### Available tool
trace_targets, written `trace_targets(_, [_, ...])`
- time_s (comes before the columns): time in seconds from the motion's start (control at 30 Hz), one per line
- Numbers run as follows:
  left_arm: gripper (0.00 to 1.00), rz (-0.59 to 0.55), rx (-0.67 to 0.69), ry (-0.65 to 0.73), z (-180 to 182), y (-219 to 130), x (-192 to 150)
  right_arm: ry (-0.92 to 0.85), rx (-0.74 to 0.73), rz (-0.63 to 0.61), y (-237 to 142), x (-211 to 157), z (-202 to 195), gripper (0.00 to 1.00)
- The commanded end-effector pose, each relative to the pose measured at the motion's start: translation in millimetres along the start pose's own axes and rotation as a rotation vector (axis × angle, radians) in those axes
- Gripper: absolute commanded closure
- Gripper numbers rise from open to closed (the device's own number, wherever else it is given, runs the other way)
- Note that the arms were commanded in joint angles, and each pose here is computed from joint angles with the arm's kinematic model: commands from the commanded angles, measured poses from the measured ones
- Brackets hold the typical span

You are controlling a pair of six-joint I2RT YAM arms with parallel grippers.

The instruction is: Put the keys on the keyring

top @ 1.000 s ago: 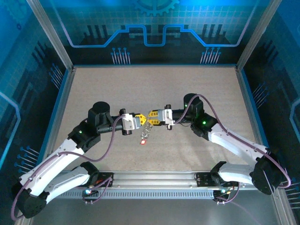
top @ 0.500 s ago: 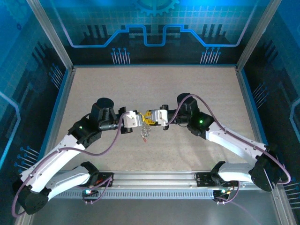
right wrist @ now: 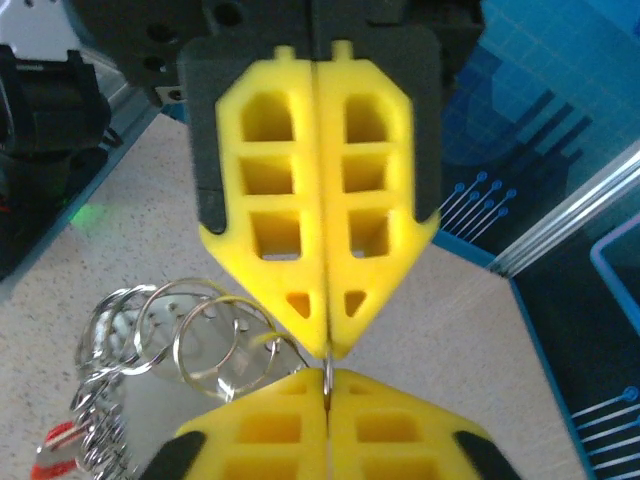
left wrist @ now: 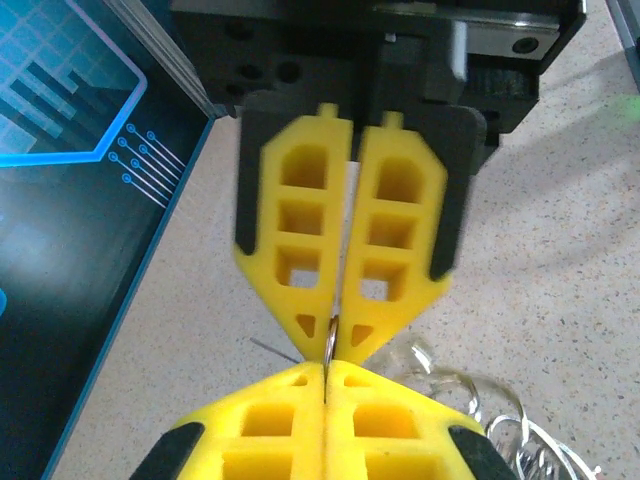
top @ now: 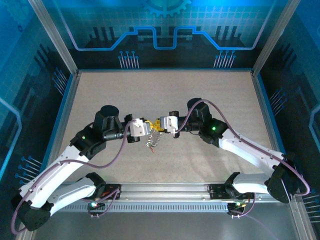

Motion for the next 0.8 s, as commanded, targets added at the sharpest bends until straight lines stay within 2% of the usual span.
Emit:
trace_targets(0.0, [1.00, -0.083, 0.021, 0.031, 4, -5, 14, 0.016, 0.026, 0.001, 3, 4, 1, 1.00])
trace_targets(0.1, [1.00, -0.090, 0.024, 0.032, 4, -6, 15, 0.012, 0.003, -0.006, 2, 5, -1, 1.00])
trace_targets(0.17, [0.70, -0.104, 0.039, 0.024, 3, -5, 13, 0.005, -0.013, -0.033, -1, 8, -3, 1.00])
trace_targets(0.2, [0.67, -0.107, 0.048, 0.021, 3, -5, 10, 0.001, -0.011, -0.060, -4, 11, -3, 1.00])
trace_targets(0.23, [0.68, -0.110, 0.054, 0.024, 2, -5, 8, -0.001, -0.011, -0.087, -6, 14, -4, 1.00])
trace_targets(0.33, [0.85, -0.094, 0.043, 0.004, 0, -5, 1, 0.004, -0.001, -0.145, -12, 18, -4, 1.00])
trace_targets(0.37, [0.86, -0.091, 0.032, -0.004, -1, -5, 0, 0.006, 0.004, -0.157, -13, 20, -4, 1.00])
trace_targets(0.53, [0.79, -0.110, 0.035, -0.008, 0, -5, 1, -0.004, 0.005, -0.187, -16, 23, -5, 1.00])
trace_targets(0.63, [0.71, -0.121, 0.042, -0.017, 1, -4, 0, -0.007, 0.013, -0.202, -17, 24, -5, 1.00])
trace_targets(0.77, [0.70, -0.125, 0.048, -0.024, 3, -2, 0, -0.008, 0.017, -0.214, -17, 24, -4, 1.00])
Point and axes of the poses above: each hand's point on the last joint's axis, 136 mm out from that joint toward the fingers, its own y axis out along the fingers, its own z axis along the line the jaws close on, x = y × z, the point moved 5 cm from there along -y, back along the fingers, and after that the axes turned 5 degrees about -y, right-handed, at the moved point
